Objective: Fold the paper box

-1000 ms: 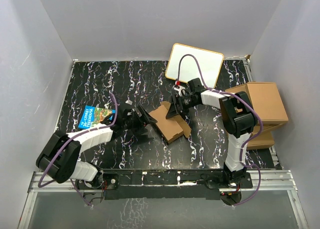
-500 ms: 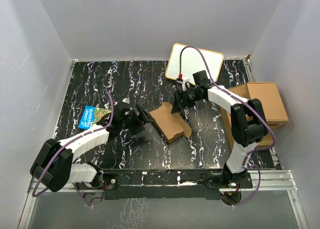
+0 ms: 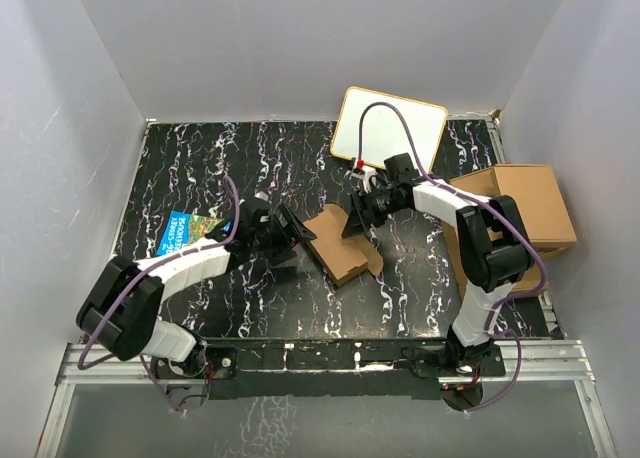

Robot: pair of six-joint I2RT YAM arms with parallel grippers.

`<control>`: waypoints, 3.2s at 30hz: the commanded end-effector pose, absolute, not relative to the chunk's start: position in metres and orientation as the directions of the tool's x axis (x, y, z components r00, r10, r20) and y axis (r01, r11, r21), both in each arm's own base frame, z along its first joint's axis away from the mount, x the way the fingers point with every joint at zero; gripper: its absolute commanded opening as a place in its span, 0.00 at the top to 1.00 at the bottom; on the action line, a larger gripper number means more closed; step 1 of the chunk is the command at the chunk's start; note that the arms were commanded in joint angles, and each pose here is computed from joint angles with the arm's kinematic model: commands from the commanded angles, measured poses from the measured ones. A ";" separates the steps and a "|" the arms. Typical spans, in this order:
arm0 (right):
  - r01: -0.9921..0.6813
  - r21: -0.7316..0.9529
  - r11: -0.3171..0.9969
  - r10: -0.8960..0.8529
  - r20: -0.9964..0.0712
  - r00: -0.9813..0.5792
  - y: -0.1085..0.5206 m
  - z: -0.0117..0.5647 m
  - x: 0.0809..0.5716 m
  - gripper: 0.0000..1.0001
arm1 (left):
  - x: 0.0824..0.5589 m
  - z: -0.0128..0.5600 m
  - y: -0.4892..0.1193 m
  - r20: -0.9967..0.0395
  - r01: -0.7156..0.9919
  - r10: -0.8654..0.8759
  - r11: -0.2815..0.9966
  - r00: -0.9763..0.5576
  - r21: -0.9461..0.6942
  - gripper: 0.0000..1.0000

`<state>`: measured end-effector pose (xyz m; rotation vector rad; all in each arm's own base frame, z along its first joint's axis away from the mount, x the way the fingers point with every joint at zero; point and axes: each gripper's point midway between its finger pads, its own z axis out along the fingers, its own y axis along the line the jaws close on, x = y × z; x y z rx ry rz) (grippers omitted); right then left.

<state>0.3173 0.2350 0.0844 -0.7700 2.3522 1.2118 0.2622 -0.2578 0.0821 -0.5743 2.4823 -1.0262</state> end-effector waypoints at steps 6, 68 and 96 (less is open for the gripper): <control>-0.621 0.660 0.422 -0.286 -0.553 -0.782 0.249 0.085 0.306 0.46 | 0.278 0.072 -0.274 -0.200 -0.194 -0.458 0.677 -0.866 -0.710 0.24; -0.746 0.606 0.275 -0.210 -0.720 -0.662 0.248 0.099 0.251 0.84 | 0.251 0.136 -0.228 -0.406 0.069 -0.428 0.615 -0.807 -0.785 0.19; -0.621 0.726 0.296 -0.360 -0.517 -0.777 0.274 0.048 0.257 0.88 | 0.242 0.045 -0.251 -0.314 -0.006 -0.257 0.782 -0.914 -0.623 0.30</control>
